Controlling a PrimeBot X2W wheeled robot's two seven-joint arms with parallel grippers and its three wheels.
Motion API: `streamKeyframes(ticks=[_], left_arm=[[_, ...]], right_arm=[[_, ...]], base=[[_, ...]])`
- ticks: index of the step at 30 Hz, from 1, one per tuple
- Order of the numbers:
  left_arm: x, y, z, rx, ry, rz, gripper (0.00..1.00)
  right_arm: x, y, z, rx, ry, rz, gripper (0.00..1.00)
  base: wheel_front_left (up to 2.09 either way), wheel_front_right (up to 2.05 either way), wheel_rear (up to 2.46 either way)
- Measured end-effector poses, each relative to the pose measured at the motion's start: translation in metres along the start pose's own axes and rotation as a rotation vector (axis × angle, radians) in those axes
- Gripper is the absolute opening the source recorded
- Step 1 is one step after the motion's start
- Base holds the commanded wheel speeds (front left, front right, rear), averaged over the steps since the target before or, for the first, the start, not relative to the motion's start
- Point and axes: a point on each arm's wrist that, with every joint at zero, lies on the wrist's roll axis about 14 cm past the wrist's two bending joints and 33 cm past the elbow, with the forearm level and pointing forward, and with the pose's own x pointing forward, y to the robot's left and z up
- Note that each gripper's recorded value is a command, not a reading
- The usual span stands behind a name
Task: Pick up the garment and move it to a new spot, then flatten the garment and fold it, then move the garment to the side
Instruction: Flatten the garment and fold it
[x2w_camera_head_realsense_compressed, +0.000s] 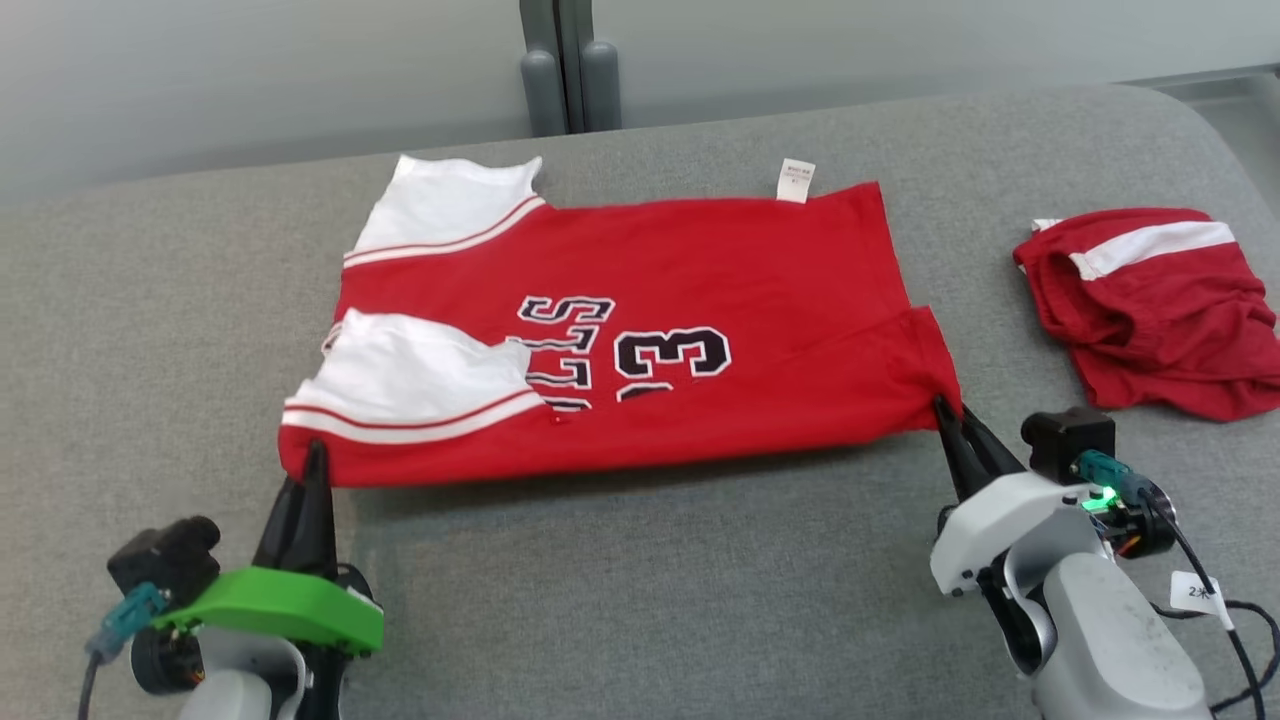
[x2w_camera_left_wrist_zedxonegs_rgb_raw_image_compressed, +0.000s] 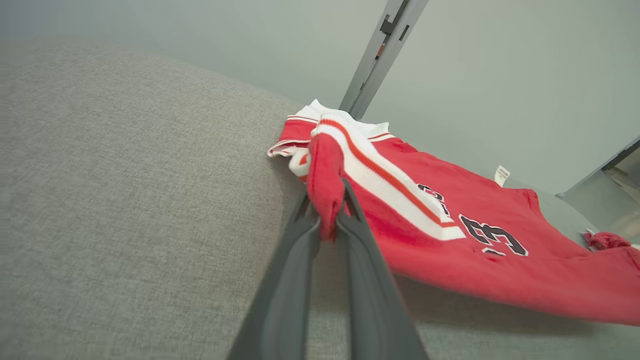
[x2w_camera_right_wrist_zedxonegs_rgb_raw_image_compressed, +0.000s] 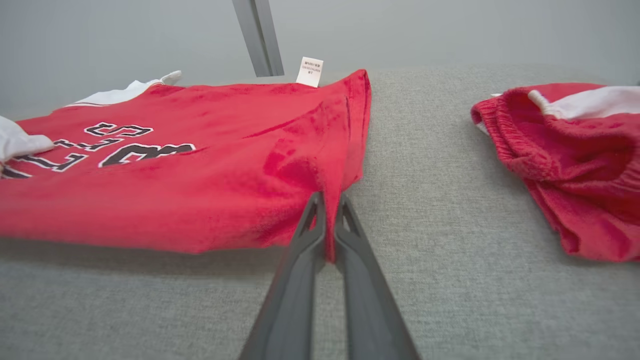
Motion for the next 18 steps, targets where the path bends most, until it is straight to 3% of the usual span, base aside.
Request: streamKeyframes(ticks=[8,15,16,17,18], left_arm=[[-0.053,-0.006,-0.018,-0.041,0.053,0.034,0.0],[-0.083,-0.012,-0.046,-0.108,0.137,0.087,0.0],[-0.085,-0.013,-0.053,-0.107,0.167,0.088,0.0],[-0.088,-0.013,-0.06,-0.104,0.195,0.088,0.0],[-0.09,-0.013,-0.065,-0.1,0.218,0.089,0.2]], right_arm=[[-0.042,-0.019,0.0,-0.035,0.051,-0.067,0.0],[-0.07,-0.024,-0.025,-0.005,0.158,-0.088,0.03],[-0.073,-0.026,-0.028,-0.003,0.166,-0.094,0.19],[-0.075,-0.028,-0.03,0.004,0.172,-0.101,0.42],[-0.076,-0.03,-0.032,0.008,0.177,-0.105,0.64]], base=[[0.0,0.0,0.0],[0.0,0.0,0.0],[0.0,0.0,0.0],[0.0,0.0,0.0],[0.0,0.0,0.0]])
